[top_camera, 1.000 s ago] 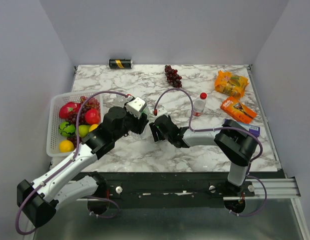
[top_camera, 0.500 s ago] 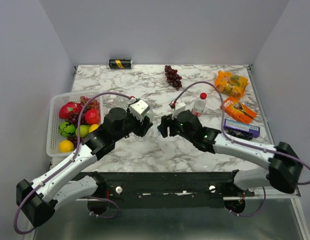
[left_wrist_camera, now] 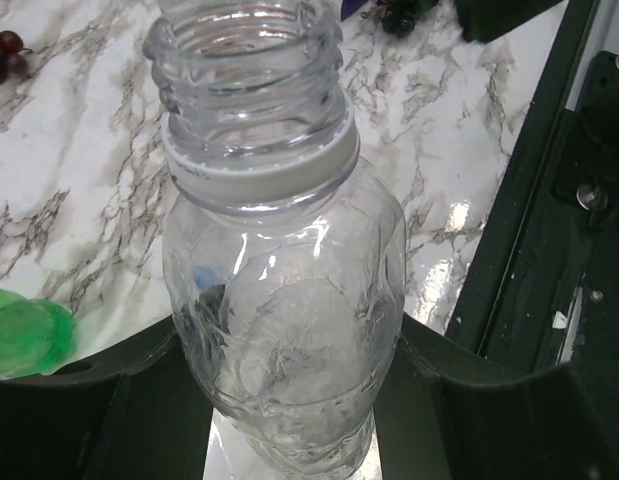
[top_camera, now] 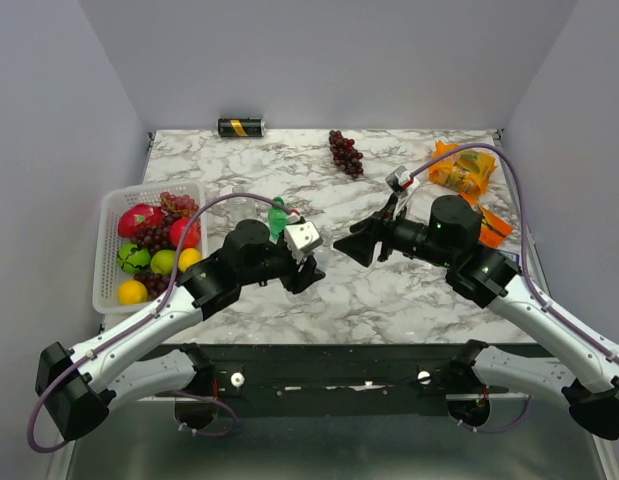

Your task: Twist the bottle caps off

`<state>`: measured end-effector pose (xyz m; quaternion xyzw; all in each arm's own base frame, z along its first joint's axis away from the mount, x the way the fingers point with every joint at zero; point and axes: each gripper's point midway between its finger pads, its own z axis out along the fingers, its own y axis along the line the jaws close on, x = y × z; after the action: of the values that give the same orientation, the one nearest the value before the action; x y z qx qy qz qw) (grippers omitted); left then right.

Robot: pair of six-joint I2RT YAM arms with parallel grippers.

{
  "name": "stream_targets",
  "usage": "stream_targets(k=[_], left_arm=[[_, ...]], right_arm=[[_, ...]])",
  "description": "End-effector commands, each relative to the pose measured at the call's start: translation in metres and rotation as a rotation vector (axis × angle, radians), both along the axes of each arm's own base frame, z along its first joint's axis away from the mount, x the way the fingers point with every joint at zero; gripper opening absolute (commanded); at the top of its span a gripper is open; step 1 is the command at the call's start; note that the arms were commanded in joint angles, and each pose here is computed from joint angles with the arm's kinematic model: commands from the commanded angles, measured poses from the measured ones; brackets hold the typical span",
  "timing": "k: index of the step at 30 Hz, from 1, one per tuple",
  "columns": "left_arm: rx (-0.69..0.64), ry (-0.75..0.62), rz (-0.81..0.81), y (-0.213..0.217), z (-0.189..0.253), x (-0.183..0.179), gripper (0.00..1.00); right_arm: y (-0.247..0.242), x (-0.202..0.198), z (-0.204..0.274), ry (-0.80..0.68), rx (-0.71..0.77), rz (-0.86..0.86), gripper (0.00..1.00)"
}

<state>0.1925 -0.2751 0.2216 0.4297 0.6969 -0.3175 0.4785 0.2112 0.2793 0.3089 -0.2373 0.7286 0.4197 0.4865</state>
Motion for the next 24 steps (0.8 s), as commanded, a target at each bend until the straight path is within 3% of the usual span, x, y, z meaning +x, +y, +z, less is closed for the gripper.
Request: stream_targets(k=[1, 17, 24], left_arm=[[-0.011, -0.013, -0.090, -0.010, 0.009, -0.014, 0.31], [0.024, -0.018, -0.111, -0.014, 0.003, -0.020, 0.31], [0.040, -0.012, -0.110, -0.014, -0.002, -0.020, 0.31]], right_arm=[[0.012, -0.029, 0.014, 0.040, 0.027, 0.168, 0.71], [0.032, -0.028, -0.006, 0.090, -0.019, 0.252, 0.63], [0.037, -0.026, -0.017, 0.098, -0.043, 0.260, 0.55]])
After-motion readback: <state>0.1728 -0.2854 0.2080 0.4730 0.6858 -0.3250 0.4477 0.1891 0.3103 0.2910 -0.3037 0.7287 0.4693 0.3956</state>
